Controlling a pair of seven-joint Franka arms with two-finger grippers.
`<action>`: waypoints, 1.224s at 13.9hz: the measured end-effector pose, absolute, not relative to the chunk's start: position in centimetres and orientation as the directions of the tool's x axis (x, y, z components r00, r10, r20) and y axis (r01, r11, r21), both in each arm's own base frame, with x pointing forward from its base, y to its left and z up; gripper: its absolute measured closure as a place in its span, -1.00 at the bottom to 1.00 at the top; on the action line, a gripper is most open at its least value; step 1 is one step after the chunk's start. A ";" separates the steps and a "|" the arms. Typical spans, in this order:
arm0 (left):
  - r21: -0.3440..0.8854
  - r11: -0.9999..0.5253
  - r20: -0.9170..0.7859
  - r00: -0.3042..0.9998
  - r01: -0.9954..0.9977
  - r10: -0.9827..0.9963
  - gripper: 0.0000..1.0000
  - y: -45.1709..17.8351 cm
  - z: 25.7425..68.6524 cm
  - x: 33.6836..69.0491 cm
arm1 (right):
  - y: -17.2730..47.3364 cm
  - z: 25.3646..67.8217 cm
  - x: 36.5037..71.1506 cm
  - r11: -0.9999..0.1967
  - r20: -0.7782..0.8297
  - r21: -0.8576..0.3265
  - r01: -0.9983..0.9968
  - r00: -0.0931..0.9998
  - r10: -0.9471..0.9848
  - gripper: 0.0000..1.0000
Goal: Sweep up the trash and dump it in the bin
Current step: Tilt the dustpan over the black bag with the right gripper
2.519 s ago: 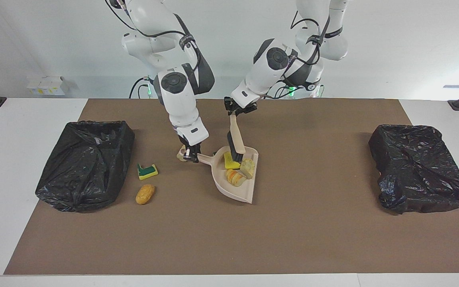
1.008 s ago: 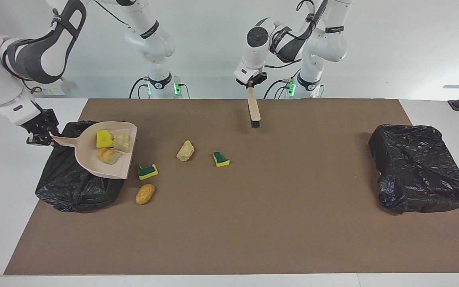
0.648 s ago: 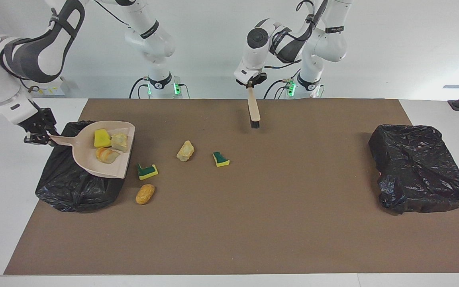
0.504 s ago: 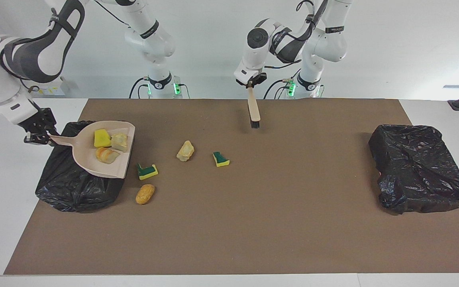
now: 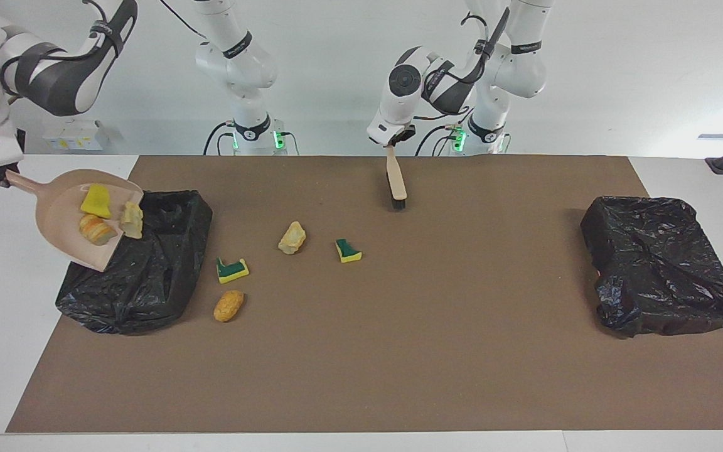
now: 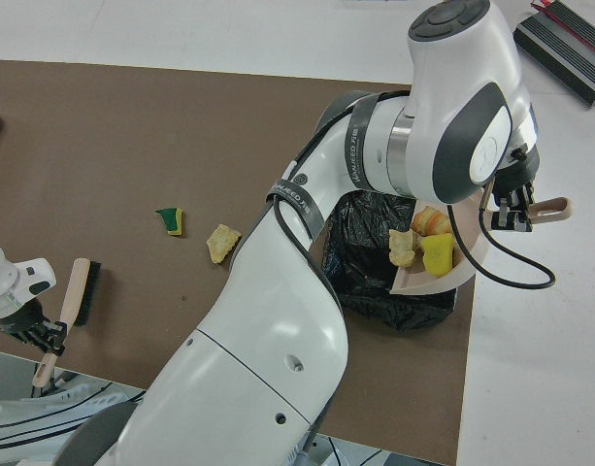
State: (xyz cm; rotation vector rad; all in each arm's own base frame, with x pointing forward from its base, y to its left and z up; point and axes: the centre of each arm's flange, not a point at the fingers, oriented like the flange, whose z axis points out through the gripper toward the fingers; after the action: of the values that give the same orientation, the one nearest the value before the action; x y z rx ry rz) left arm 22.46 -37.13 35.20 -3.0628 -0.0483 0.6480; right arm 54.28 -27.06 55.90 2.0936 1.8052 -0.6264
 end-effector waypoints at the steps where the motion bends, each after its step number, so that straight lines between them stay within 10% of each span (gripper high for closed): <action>1: -0.015 -1.000 -0.402 0.915 0.026 0.030 0.48 -37.2 35.1 22.3 | -26.1 56.0 54.8 -0.165 -0.538 -0.042 0.985 0.117 0.835 0.37; 12: -0.006 -1.000 -0.399 0.917 -0.009 -0.006 0.44 -37.2 34.3 21.8 | -20.1 56.4 57.2 -0.109 -0.658 -0.039 0.993 0.056 0.751 0.37; 15: -0.005 -1.000 -0.398 0.917 -0.008 -0.006 -0.23 -37.2 34.3 21.8 | -20.0 56.5 57.2 -0.112 -0.663 -0.035 0.993 0.061 0.746 0.37; 17: -0.004 -1.000 -0.398 0.917 -0.008 -0.005 -0.32 -37.2 34.3 21.8 | -19.0 56.6 57.6 -0.093 -0.684 -0.033 0.995 0.045 0.728 0.37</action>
State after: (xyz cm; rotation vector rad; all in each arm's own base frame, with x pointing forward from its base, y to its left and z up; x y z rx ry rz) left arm 21.80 -37.20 34.35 -3.0703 0.0102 0.6370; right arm 57.61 -19.00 56.63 1.8727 1.7289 -0.7750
